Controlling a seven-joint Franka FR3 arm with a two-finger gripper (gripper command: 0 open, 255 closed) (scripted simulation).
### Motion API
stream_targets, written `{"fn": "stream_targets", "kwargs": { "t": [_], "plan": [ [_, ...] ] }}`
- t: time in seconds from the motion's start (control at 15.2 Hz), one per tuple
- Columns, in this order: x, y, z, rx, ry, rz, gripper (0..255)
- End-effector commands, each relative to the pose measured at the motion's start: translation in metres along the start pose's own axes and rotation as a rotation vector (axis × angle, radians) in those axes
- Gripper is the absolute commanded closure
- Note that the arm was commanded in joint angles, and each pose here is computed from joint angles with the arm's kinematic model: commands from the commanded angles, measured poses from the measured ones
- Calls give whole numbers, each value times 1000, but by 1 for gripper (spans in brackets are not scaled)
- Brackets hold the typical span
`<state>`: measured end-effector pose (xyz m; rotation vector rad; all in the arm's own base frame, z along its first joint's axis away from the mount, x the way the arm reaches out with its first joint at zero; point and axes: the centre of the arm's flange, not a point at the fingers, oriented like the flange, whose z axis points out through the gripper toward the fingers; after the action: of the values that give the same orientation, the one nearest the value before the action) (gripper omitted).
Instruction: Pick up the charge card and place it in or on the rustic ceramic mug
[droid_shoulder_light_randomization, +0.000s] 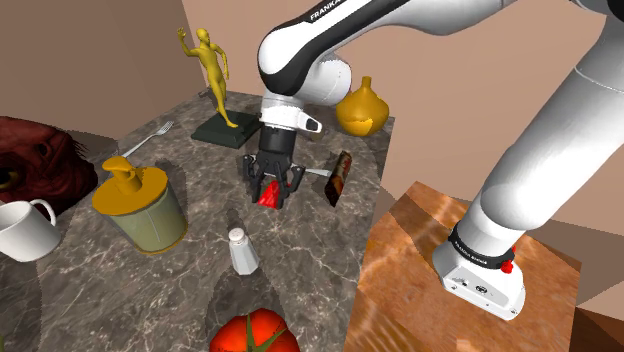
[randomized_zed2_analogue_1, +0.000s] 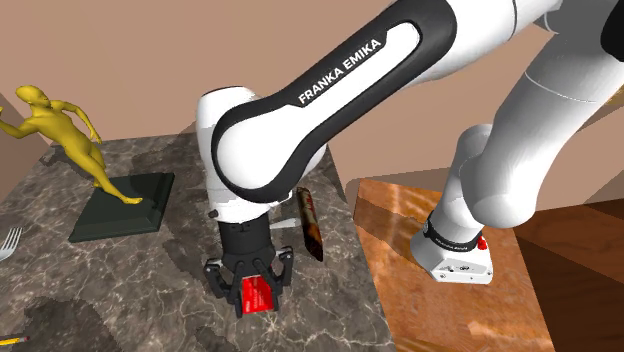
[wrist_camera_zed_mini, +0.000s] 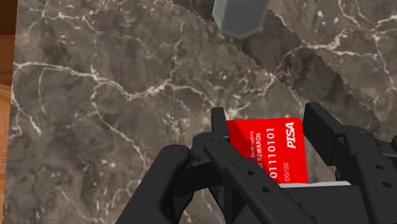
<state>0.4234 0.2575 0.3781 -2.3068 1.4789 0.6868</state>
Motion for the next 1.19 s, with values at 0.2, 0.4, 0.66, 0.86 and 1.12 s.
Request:
{"fn": "stream_targets", "kwargs": {
  "t": [0.2, 0.4, 0.66, 0.86, 1.12],
  "plan": [
    [-15, 1, -23, 0, 0, 0, 255],
    [-23, 1, -36, 0, 0, 0, 255],
    [-35, 0, -53, 0, 0, 0, 255],
    [-44, 0, -67, 0, 0, 0, 255],
    [-55, 0, -84, 0, 0, 0, 255]
  ]
}}
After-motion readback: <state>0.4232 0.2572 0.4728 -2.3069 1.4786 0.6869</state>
